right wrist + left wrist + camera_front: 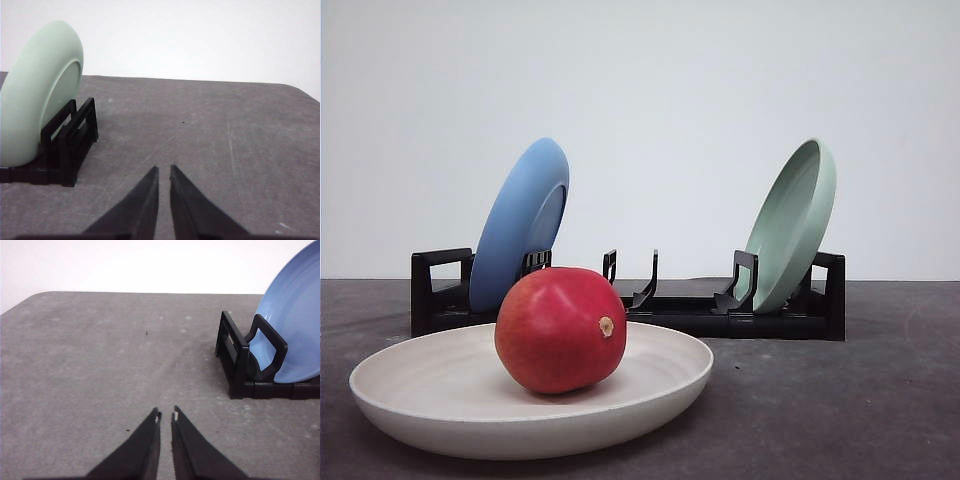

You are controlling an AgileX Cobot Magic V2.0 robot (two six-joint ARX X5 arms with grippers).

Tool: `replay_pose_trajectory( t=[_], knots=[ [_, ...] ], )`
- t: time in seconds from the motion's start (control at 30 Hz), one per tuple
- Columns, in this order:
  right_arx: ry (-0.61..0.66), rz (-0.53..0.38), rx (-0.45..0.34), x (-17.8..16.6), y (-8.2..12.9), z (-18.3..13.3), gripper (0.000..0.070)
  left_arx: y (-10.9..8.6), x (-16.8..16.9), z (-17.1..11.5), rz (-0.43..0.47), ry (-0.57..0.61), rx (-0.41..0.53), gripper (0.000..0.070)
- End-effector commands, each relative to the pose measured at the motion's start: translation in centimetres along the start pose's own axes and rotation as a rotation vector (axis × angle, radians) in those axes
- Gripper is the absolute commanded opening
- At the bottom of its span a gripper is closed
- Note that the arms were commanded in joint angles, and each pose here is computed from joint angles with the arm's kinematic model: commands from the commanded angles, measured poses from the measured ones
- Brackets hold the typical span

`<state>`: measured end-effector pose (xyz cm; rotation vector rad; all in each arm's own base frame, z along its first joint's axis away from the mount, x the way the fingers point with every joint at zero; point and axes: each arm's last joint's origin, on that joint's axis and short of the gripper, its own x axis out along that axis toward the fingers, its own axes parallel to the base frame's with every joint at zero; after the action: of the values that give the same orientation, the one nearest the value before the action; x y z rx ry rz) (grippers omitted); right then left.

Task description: Place pomegranate in white plate

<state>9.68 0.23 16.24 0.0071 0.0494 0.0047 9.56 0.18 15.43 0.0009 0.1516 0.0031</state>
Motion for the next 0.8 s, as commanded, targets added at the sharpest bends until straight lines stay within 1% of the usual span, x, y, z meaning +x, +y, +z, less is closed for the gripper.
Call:
replay_pose_trajectory(
  t=[0.0, 0.77],
  knots=[
    [-0.009, -0.001, 0.014, 0.04, -0.01, -0.01, 0.0038, 0.01, 0.08, -0.2, 0.003, -0.003, 0.007, 0.0023],
    [-0.009, -0.001, 0.014, 0.04, -0.01, -0.01, 0.0038, 0.01, 0.08, -0.2, 0.003, -0.003, 0.007, 0.0023]
  ],
)
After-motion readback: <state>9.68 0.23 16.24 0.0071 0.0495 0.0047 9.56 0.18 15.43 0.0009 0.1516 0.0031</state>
